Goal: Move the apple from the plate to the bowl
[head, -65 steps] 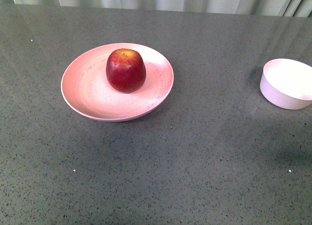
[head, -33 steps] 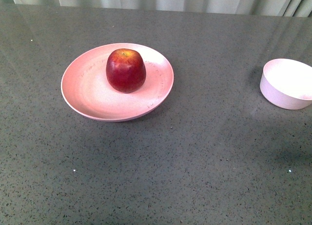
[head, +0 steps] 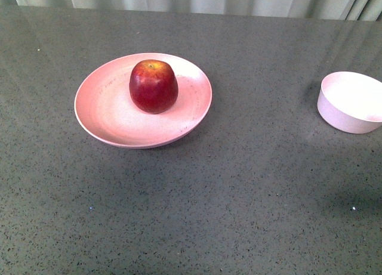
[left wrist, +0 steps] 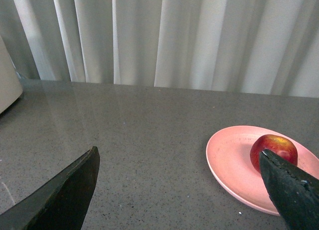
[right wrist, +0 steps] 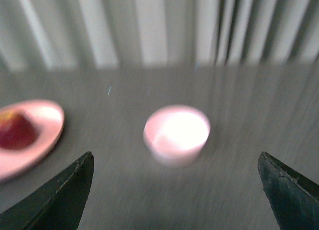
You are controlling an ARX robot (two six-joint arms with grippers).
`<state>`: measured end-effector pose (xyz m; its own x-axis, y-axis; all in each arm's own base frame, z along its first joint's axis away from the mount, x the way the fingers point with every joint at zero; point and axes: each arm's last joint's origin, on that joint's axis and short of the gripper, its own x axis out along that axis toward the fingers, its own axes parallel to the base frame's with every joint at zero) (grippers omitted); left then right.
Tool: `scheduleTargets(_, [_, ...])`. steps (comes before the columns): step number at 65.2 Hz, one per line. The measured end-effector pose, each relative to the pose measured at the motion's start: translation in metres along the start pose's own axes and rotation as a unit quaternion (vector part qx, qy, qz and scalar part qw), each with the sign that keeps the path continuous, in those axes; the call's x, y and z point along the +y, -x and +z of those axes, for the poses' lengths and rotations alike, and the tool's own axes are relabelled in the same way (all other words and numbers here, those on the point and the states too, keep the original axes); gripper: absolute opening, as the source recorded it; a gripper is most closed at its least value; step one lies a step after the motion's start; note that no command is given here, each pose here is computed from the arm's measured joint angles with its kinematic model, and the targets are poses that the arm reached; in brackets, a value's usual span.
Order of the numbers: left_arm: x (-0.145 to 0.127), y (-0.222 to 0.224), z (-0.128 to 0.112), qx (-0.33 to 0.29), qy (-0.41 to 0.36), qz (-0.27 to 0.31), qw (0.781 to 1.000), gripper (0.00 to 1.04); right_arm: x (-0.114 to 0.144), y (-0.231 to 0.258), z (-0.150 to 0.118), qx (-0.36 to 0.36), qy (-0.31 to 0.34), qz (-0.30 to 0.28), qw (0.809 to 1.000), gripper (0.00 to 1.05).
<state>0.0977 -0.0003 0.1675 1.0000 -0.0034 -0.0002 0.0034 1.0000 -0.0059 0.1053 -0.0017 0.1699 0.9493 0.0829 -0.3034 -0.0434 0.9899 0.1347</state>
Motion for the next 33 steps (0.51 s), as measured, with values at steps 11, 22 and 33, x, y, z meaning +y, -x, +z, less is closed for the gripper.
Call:
scheduleTargets(11, [0.000, 0.000, 0.000, 0.000, 0.000, 0.000, 1.000, 0.96, -0.013, -0.035, 0.023, 0.036, -0.010, 0.004, 0.999, 0.96])
scheduleTargets(22, [0.000, 0.000, 0.000, 0.000, 0.000, 0.000, 1.000, 0.96, -0.041, -0.091, 0.039, 0.047, 0.030, -0.012, 0.998, 0.96])
scheduleTargets(33, [0.000, 0.000, 0.000, 0.000, 0.000, 0.000, 1.000, 0.96, -0.072, -0.151, 0.038, 0.095, 0.022, -0.015, 0.995, 0.96])
